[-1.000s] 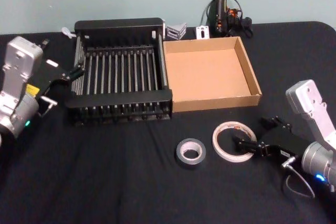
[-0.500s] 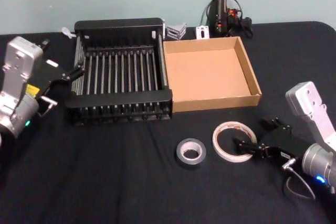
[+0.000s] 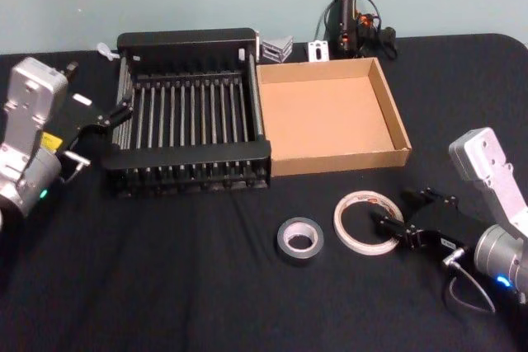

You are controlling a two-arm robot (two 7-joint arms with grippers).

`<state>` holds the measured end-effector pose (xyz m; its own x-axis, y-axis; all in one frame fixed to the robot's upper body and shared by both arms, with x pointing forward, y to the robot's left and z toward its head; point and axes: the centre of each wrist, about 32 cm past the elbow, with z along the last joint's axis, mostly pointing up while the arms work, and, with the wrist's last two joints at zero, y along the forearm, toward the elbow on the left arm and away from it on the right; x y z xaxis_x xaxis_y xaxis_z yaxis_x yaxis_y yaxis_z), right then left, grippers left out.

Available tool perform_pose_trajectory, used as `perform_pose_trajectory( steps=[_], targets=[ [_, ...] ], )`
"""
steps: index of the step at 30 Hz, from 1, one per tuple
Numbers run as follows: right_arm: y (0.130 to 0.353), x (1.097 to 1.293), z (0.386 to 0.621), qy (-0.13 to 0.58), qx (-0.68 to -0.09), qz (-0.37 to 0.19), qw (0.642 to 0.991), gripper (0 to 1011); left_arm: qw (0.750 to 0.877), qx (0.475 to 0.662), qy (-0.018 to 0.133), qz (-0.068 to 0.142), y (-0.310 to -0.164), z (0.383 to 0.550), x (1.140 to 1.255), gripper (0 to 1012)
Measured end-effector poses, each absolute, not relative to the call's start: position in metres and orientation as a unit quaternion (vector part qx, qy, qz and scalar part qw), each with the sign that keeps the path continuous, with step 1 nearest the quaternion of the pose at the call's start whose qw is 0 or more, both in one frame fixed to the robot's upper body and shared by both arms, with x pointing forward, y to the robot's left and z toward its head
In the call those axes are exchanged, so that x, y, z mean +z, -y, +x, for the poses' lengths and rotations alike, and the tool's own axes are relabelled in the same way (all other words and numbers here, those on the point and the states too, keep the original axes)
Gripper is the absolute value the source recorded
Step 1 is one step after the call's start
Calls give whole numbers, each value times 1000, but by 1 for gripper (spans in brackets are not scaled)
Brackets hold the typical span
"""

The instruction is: Pick up the white tape and place it into the black box , Pick up the silver tape and place it into the brown box.

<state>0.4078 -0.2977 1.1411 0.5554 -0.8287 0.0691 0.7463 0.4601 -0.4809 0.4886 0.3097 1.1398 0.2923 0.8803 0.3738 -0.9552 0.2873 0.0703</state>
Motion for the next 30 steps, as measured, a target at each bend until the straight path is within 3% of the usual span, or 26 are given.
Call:
perform_pose_trajectory(
  steps=[16, 21, 30],
  targets=[
    [298, 1141, 408, -88, -464, -235, 850, 214, 791, 580, 132, 141, -310, 489, 1140, 1001],
    [298, 1141, 408, -88, -464, -235, 850, 97, 791, 580, 132, 141, -310, 489, 1140, 1001],
    [298, 1141, 408, -88, -464, -235, 850, 72, 791, 580, 132, 141, -310, 489, 1140, 1001]
  ],
)
